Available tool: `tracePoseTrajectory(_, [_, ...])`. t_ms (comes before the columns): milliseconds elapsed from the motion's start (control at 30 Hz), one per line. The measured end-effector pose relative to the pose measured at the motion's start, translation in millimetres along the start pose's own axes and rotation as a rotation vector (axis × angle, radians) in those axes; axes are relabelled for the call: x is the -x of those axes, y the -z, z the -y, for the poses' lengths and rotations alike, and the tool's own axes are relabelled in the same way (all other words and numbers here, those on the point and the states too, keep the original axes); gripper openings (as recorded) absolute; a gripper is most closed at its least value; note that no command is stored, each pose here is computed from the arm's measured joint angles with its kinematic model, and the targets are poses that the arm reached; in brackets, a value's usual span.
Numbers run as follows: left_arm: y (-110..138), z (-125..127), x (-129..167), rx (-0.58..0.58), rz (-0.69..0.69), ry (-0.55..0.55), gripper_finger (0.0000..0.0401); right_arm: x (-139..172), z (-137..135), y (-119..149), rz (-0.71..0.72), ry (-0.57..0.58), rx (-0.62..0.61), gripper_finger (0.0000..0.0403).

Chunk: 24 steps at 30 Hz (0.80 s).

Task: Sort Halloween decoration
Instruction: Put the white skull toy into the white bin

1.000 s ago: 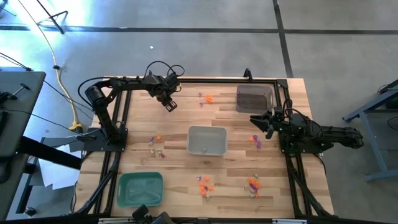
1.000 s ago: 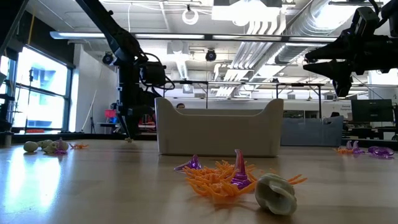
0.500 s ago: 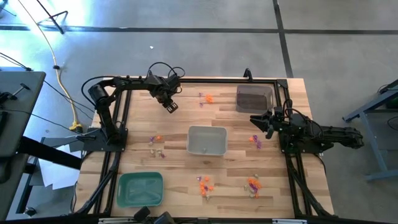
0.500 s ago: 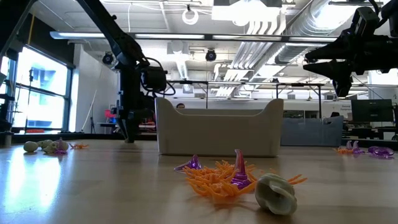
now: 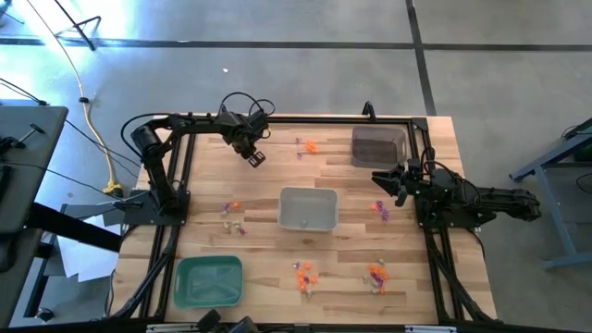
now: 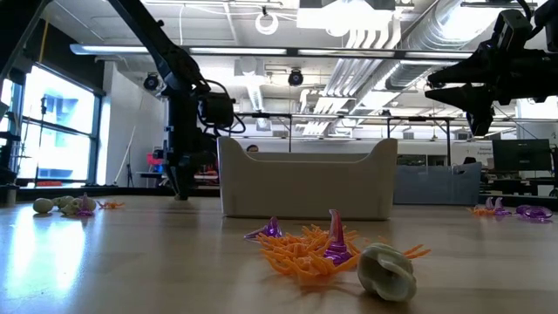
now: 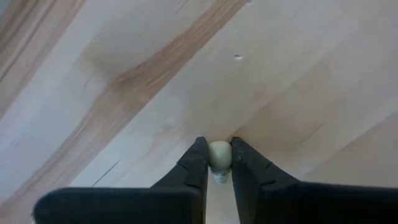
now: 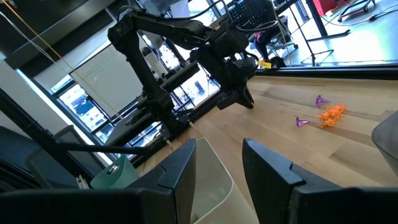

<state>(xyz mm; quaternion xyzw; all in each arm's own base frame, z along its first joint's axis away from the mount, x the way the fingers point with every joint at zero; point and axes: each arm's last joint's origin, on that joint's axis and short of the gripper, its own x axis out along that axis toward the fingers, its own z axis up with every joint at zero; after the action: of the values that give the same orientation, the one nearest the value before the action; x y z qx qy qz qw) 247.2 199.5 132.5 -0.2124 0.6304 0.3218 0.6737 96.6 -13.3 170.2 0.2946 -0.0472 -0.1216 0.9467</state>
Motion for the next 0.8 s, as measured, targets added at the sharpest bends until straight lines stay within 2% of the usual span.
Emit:
tracePoseTrajectory(500, [11,4,34,-0.009,0.038,0.004,0.0031,0,0,0,0.0,0.0,0.0,0.0126])
tracePoseTrajectory(667, [16,14,57,-0.04,0.097,0.095,0.0031,0,0,0,0.0,0.0,0.0,0.0126])
tracePoseTrajectory(800, [20,25,80,-0.046,0.199,0.157,0.0033,0,0,0,0.0,0.0,0.0,0.0126])
